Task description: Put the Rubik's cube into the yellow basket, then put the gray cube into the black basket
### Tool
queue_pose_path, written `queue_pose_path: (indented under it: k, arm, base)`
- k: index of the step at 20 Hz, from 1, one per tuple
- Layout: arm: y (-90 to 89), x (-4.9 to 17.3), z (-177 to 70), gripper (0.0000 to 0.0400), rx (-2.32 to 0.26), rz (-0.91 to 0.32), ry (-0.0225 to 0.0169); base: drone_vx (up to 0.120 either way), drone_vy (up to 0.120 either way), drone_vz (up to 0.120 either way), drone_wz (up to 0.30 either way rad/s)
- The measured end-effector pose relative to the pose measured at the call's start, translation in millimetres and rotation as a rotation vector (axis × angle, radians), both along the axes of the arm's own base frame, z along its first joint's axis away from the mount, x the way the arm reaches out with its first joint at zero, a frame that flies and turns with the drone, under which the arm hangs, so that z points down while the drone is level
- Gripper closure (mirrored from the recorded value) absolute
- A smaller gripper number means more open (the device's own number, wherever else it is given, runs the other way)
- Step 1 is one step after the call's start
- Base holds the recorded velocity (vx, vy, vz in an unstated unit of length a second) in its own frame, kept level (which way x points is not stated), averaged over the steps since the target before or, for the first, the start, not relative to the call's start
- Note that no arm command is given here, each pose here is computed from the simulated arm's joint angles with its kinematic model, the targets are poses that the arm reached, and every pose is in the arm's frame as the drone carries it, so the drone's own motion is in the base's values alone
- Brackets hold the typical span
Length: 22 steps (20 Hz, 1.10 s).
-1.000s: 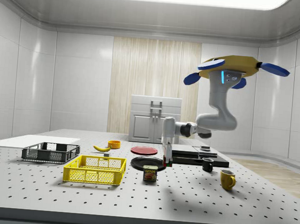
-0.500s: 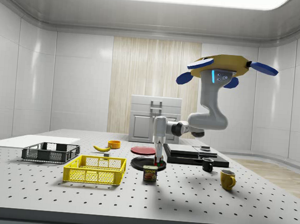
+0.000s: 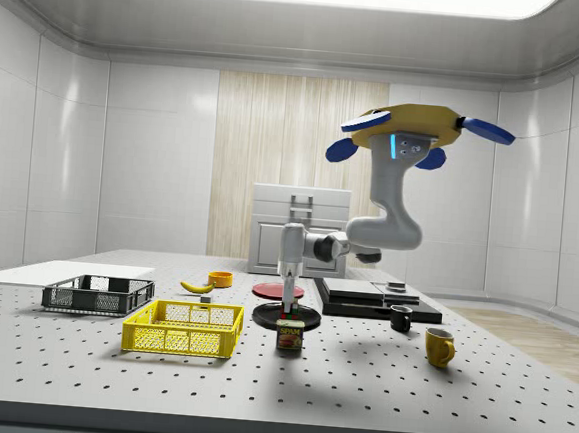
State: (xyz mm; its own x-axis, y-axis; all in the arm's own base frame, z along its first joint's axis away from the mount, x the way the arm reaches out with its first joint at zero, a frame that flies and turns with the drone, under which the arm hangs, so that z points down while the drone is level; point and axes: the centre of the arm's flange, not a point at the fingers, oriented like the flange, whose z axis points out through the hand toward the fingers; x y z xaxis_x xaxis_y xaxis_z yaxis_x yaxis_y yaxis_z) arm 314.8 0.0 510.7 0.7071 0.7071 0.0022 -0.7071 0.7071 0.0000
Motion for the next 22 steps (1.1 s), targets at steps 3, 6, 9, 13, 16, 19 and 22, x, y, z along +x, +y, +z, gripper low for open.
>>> queue_pose_path:
  k: [3,6,9,13,16,19,22]
  arm:
    - [0.0,0.0,0.0,0.0075,0.000,0.000,0.0000]
    - [0.0,0.0,0.0,0.0075,0.000,0.000,0.0000]
    - [0.0,0.0,0.0,0.0075,0.000,0.000,0.0000]
    - [0.0,0.0,0.0,0.0075,0.000,0.000,0.0000]
    - [0.0,0.0,0.0,0.0075,0.000,0.000,0.0000]
    - [0.0,0.0,0.0,0.0075,0.000,0.000,0.0000]
    - [0.0,0.0,0.0,0.0075,0.000,0.000,0.0000]
  base:
    - [0.120,-0.053,0.000,0.000]
    - [0.120,0.000,0.000,0.000]
    - [0.120,0.000,0.000,0.000]
    - [0.120,0.000,0.000,0.000]
    - [0.120,0.000,0.000,0.000]
    - [0.120,0.000,0.000,0.000]
    - [0.120,0.000,0.000,0.000]
